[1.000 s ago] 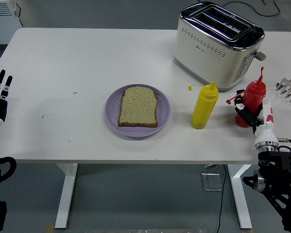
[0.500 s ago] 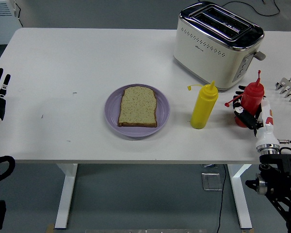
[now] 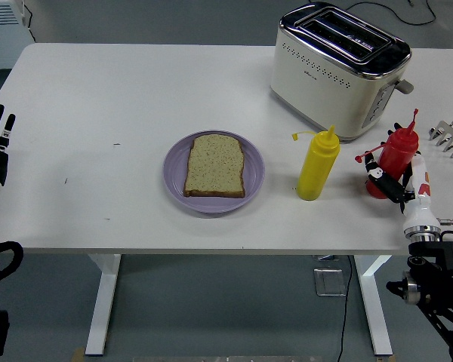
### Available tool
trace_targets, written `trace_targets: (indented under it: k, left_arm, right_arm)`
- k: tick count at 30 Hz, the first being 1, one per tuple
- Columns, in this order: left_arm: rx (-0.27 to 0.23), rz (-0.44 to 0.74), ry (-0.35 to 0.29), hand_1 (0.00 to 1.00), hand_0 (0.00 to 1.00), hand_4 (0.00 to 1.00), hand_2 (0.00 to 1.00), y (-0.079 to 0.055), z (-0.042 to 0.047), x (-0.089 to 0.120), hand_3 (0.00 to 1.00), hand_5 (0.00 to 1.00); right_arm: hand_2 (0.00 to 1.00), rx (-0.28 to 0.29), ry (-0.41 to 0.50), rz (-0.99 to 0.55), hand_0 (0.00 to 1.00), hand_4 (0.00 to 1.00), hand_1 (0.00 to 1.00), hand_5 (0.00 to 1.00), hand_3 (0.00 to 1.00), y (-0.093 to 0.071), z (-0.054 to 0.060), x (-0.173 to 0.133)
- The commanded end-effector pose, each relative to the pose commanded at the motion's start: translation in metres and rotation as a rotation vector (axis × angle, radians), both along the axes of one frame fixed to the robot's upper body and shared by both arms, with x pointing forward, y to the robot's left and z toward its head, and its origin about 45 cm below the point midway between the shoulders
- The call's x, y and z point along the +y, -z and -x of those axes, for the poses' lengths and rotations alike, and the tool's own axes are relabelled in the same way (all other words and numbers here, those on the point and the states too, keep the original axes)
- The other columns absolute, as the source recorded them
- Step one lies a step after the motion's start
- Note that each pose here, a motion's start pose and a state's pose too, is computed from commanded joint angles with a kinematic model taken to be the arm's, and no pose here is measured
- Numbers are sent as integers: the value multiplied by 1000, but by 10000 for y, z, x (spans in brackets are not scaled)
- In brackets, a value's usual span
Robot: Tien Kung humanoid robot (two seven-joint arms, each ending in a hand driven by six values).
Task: Pick up the cup,pour liquid into bread,place the cup on the desk
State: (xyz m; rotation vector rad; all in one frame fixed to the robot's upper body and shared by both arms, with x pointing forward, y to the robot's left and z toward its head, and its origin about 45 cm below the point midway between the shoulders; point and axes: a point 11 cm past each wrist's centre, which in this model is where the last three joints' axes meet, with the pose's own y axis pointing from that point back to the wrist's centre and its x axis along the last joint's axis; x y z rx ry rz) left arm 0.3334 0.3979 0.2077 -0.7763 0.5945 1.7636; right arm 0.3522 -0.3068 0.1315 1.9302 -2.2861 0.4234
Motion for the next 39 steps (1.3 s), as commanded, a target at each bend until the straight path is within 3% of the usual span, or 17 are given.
trace_targets:
  k: [14, 31, 39]
  left_arm:
    - [-2, -1, 0, 753, 793, 508, 758, -9, -5, 0, 712, 989]
    - [-2, -2, -1, 753, 793, 508, 758, -12, -7, 6, 712, 992]
    - [-2, -3, 0, 753, 793, 508, 757, -12, -8, 4, 712, 992]
  right_arm:
    - [974, -1, 15, -15, 947, 760, 855, 210, 998, -2, 83, -72]
    - [986, 5, -31, -27, 964, 770, 871, 210, 998, -50, 200, -101]
    - [990, 5, -42, -30, 972, 785, 873, 203, 998, -73, 302, -129]
